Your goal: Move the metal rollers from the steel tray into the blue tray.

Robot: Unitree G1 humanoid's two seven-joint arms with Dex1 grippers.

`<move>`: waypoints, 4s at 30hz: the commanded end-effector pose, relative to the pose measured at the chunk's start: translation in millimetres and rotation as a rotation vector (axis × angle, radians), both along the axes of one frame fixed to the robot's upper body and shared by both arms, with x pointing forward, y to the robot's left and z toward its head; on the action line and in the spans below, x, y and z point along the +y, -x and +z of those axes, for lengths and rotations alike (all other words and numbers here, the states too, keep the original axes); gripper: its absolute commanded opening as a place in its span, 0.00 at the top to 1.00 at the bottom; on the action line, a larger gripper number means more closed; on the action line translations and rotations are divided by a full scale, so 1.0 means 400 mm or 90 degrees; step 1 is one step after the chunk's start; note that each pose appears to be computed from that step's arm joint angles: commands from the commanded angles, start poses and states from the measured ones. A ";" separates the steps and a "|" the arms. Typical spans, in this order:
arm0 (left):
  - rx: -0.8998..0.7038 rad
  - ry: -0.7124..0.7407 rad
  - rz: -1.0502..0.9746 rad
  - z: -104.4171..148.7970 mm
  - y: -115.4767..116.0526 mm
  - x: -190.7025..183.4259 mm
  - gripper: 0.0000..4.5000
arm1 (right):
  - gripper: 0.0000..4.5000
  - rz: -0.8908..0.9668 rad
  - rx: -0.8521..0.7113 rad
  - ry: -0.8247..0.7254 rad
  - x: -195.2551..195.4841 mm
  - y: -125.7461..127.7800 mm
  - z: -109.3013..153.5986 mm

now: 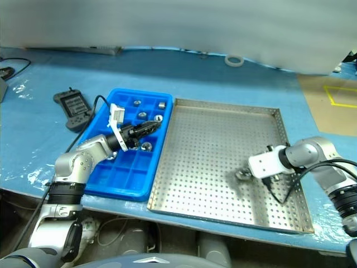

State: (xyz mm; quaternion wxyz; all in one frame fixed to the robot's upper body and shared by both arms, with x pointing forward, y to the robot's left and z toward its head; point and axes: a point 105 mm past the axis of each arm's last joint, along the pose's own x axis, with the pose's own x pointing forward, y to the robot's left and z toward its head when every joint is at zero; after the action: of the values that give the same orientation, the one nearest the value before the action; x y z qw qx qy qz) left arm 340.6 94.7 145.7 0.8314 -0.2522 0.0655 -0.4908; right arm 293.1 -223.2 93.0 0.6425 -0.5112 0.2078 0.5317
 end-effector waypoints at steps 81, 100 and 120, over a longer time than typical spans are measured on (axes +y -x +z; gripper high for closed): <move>-0.017 -0.185 -0.260 -0.030 -0.014 -0.168 0.70 | 0.63 0.045 -0.342 -0.178 0.258 -0.075 0.231; -0.218 -0.357 -0.128 0.040 -0.090 0.065 0.70 | 0.63 -0.021 -0.228 -0.219 0.223 -0.062 0.185; 0.073 -0.203 0.050 -0.011 0.155 0.328 0.70 | 0.63 -0.018 -0.159 -0.207 0.226 -0.028 0.069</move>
State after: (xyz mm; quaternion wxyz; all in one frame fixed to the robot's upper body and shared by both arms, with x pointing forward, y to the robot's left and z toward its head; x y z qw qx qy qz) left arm 278.8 211.2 127.0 0.8530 -0.1649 0.2081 -0.4494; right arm 302.6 -138.9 111.6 0.7519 -0.4492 0.0681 0.4777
